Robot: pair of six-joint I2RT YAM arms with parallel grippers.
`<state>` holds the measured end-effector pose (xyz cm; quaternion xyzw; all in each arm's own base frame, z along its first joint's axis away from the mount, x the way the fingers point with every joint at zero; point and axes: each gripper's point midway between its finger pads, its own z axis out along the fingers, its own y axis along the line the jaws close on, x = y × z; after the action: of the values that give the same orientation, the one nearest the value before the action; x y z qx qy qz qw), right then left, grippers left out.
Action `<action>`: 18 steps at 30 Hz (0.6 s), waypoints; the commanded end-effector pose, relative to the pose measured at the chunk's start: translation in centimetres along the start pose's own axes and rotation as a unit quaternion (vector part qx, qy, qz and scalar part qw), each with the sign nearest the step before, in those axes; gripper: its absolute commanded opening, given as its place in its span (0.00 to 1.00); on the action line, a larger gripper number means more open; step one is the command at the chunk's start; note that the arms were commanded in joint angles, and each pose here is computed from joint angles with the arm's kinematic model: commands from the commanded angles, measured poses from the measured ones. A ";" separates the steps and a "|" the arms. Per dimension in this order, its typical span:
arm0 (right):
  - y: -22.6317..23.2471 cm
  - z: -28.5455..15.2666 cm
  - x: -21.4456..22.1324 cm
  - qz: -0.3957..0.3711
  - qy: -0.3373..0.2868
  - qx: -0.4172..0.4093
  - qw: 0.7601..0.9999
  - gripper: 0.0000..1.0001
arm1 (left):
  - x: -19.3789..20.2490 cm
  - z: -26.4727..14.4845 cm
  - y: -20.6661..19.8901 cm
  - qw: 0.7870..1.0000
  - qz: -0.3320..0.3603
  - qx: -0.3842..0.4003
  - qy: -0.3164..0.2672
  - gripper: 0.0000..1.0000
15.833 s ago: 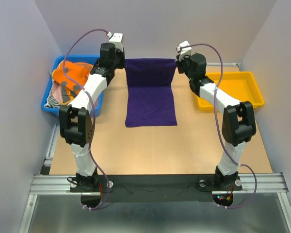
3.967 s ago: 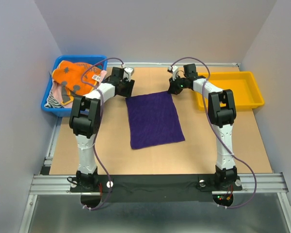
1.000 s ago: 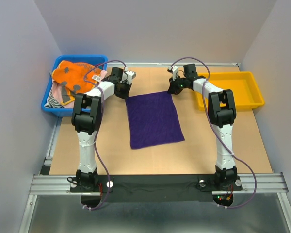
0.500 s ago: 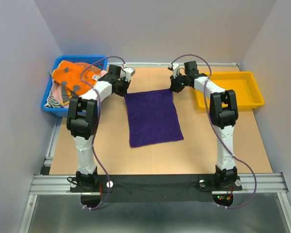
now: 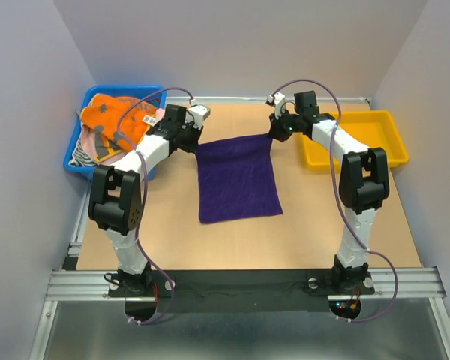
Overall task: Fold and stack the towels
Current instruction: Fold the towel
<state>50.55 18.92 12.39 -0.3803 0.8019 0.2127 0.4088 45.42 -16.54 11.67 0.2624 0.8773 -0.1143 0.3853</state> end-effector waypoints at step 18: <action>9.3 -6.2 3.7 0.095 0.010 -0.033 0.995 0.01 | 4.0 -7.0 -5.5 0.993 -0.120 -0.002 -0.016 0.00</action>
<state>39.82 18.42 11.75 -0.3315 0.8357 0.2573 0.3543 37.21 -16.54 12.59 0.1870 0.8957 -0.1379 0.3791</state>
